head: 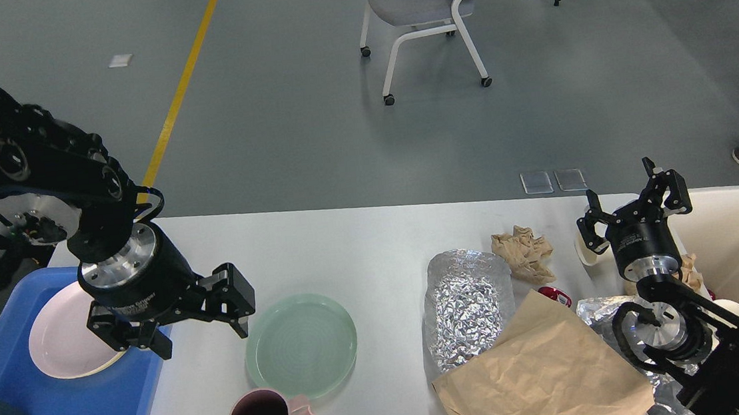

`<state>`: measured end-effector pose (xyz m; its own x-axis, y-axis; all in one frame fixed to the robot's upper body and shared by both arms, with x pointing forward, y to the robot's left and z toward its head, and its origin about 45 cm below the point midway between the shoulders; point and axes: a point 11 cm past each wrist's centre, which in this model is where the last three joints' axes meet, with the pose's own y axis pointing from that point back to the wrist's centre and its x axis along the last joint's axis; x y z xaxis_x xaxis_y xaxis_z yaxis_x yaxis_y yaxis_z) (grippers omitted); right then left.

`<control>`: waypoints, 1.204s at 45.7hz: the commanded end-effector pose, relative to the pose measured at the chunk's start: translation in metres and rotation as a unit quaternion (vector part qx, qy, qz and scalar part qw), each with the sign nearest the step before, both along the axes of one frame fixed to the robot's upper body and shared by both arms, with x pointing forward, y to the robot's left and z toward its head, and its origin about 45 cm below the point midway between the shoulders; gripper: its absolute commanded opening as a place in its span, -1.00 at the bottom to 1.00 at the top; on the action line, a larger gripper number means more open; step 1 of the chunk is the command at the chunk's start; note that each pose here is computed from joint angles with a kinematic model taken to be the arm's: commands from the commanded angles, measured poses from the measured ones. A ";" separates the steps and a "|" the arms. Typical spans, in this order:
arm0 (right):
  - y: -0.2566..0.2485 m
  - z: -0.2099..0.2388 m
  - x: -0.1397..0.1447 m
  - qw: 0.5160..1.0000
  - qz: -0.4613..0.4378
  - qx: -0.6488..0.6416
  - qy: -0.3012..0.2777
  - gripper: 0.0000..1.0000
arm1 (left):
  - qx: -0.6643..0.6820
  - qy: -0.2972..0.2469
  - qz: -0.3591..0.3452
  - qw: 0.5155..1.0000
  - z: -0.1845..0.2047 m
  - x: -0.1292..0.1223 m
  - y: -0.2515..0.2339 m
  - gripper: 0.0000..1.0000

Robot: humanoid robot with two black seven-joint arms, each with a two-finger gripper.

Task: Tidy desktop
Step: 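Raise the left gripper and move it toward the pink HOME mug, then lower the left gripper and grasp the pink HOME mug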

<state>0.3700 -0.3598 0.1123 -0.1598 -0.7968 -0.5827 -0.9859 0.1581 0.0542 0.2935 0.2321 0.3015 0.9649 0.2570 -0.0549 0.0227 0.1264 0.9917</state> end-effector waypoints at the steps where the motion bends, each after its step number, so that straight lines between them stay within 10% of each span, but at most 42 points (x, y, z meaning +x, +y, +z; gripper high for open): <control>1: 0.000 0.000 0.000 1.000 0.000 0.000 0.000 1.00 | 0.007 0.009 -0.014 1.000 -0.049 -0.010 0.007 0.86; 55: 0.000 0.000 0.000 1.000 0.000 0.000 0.000 1.00 | 0.043 -0.004 -0.089 0.995 -0.187 -0.033 0.019 0.81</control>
<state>0.3700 -0.3595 0.1121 -0.1599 -0.7965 -0.5831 -0.9859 0.1578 0.0548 0.2587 0.2481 0.1186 0.9961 0.0795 -0.0378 0.0345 0.0425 0.9985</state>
